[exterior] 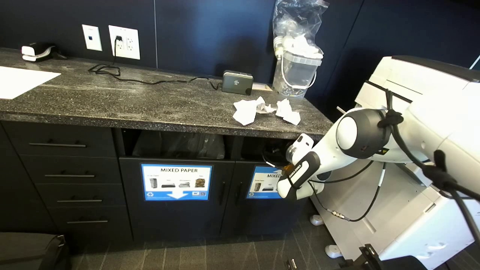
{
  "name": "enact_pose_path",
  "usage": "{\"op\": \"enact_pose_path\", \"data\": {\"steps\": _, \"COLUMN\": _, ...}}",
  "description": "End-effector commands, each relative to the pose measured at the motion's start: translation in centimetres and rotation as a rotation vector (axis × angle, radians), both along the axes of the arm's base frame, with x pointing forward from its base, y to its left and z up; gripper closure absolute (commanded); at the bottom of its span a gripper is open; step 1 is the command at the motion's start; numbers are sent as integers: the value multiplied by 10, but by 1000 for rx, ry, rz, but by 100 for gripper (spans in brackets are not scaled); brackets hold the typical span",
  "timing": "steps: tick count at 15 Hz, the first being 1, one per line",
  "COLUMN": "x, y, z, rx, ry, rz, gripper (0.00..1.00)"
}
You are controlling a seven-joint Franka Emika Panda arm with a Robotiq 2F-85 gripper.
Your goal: Throw two of the papers on the tabletop into the bin on the right
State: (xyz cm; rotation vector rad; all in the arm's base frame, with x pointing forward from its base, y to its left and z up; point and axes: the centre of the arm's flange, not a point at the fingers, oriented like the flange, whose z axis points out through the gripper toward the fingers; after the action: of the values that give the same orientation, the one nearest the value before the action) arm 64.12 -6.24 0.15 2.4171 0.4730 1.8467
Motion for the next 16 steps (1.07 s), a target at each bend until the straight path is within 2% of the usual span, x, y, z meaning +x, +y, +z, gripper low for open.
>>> {"op": "enact_pose_path", "data": {"steps": 1, "x": -6, "y": 6, "z": 1, "rx": -5, "ry": 66, "rz": -23, "gripper": 0}}
{"op": "enact_pose_path", "data": {"steps": 4, "x": -29, "y": 7, "z": 1, "rx": -21, "ry": 133, "rz": -71, "gripper": 0}}
{"op": "enact_pose_path", "data": {"steps": 13, "x": -78, "y": 2, "z": 24, "rx": -98, "ry": 80, "rz": -167, "gripper": 0}}
{"op": "enact_pose_path", "data": {"steps": 16, "x": -92, "y": 0, "z": 37, "rx": -122, "ry": 102, "rz": -172, "gripper": 0}}
